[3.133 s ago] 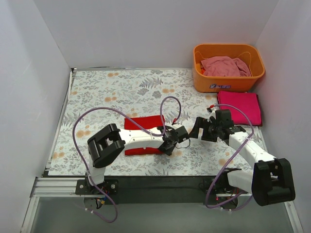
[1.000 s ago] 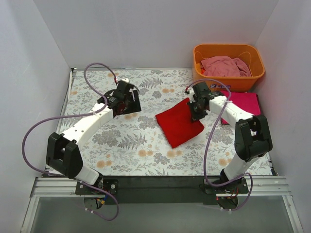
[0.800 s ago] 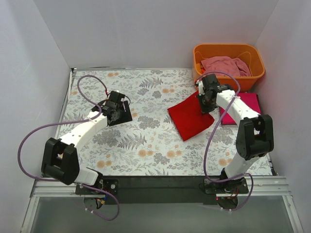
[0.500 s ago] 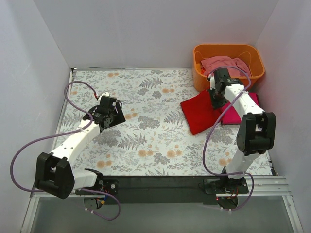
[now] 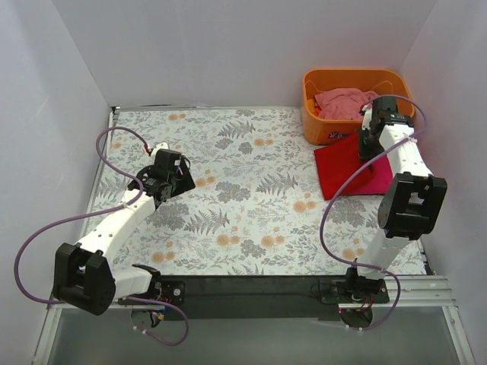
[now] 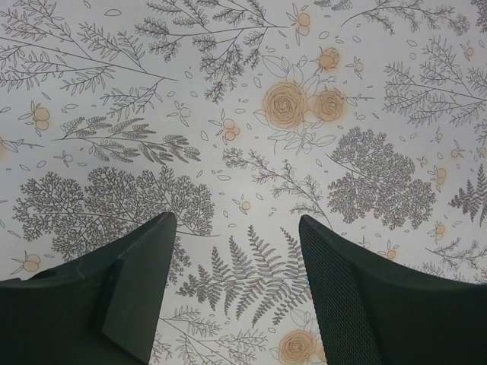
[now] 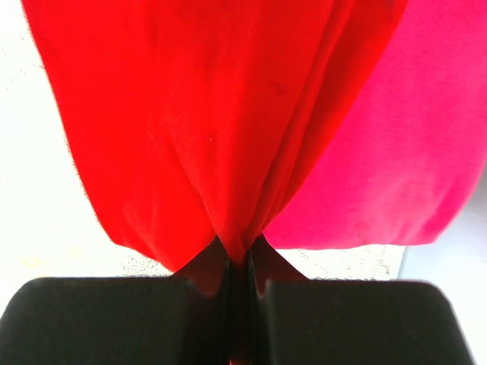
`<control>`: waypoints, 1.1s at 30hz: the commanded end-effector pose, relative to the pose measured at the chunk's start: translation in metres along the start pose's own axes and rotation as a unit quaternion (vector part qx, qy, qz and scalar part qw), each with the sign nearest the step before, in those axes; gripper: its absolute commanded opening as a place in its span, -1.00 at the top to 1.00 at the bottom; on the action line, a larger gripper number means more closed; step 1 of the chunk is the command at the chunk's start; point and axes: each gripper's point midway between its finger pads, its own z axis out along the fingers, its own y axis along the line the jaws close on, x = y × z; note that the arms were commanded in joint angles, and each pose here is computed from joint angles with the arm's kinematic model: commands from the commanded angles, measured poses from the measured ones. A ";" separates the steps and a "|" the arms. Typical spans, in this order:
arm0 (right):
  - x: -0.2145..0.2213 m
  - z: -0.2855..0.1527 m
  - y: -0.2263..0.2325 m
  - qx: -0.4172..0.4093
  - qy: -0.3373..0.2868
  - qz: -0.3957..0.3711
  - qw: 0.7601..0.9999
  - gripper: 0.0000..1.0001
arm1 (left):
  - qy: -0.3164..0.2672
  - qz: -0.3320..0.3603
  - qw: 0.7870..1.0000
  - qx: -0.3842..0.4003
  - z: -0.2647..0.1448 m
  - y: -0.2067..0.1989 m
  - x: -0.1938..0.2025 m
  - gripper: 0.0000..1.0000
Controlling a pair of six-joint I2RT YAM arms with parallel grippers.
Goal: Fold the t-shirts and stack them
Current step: Neatly place the folded tshirt to the corner
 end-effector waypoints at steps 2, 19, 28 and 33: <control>-0.031 -0.029 -0.010 -0.003 -0.051 0.012 0.999 0.97 | -0.022 -0.011 1.000 0.001 -0.005 0.003 -0.007 -0.29; -0.035 -0.048 -0.066 0.027 -0.057 0.073 0.995 0.97 | -0.014 -0.009 1.000 0.008 -0.003 0.001 -0.003 -0.29; -0.028 -0.018 -0.095 0.067 -0.020 0.093 0.993 0.97 | -0.005 -0.005 1.000 0.009 0.000 0.000 0.001 -0.29; -0.017 0.000 -0.107 0.100 0.009 0.096 0.990 0.97 | 0.003 -0.004 1.000 0.010 0.003 -0.001 0.004 -0.29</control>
